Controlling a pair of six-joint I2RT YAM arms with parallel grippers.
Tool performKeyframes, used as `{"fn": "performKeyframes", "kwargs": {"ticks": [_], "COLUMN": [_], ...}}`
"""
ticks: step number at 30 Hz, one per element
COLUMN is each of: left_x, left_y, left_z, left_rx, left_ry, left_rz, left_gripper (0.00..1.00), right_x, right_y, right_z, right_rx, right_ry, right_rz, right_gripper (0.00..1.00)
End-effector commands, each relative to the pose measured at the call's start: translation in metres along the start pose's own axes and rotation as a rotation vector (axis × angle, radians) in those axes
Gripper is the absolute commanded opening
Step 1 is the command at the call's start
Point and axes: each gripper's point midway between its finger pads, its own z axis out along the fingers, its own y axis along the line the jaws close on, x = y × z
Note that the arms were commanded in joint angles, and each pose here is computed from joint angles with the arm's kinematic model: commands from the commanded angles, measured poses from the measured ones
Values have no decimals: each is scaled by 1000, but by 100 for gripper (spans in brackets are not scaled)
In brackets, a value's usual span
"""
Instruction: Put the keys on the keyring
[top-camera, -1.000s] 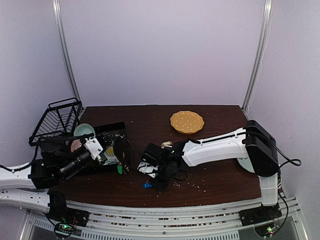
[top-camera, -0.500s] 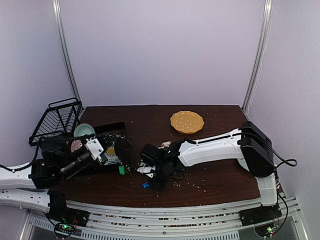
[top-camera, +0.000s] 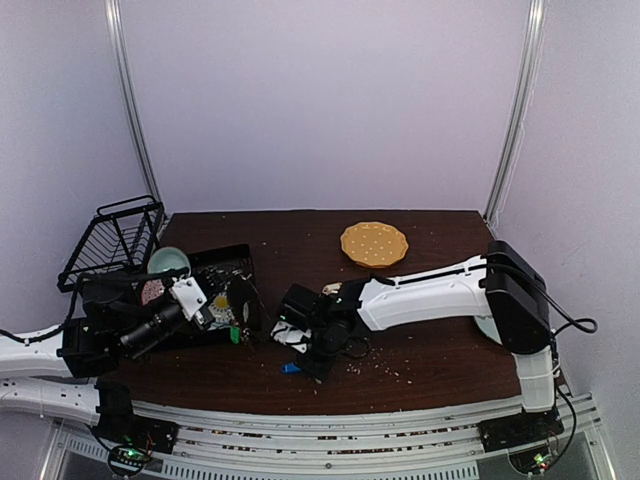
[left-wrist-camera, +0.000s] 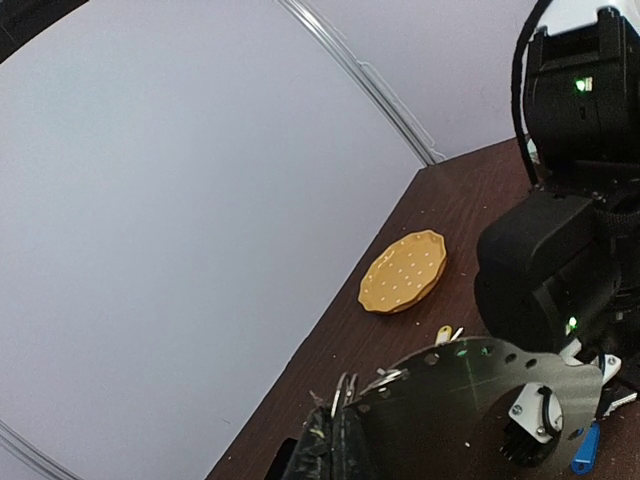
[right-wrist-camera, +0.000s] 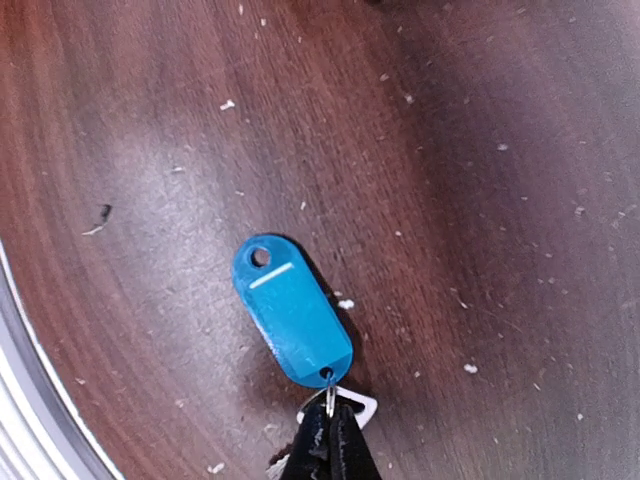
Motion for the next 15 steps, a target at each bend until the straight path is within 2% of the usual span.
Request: {"fn": "performKeyframes", "kwargs": {"ticks": [1,6,12,15], "left_x": [-16,-14,-31,-36], "left_y": [10,-5,-22,-35], "left_z": [0,9,10,17], "left_rx": [-18,48,141,171], "left_ry": [-50,-31,-101,-95], "left_rz": [-29,10,61,111], "left_gripper": [0,0,0,0], "right_x": [-11,-1,24,29], "right_y": [2,-4,2,11], "right_z": [-53,-100,-160,-188], "right_rx": [-20,-41,-76,-124], "right_ry": [-94,-190,-282,-317], "right_rz": [36,84,64,50], "right_gripper": [0,0,0,0]}}
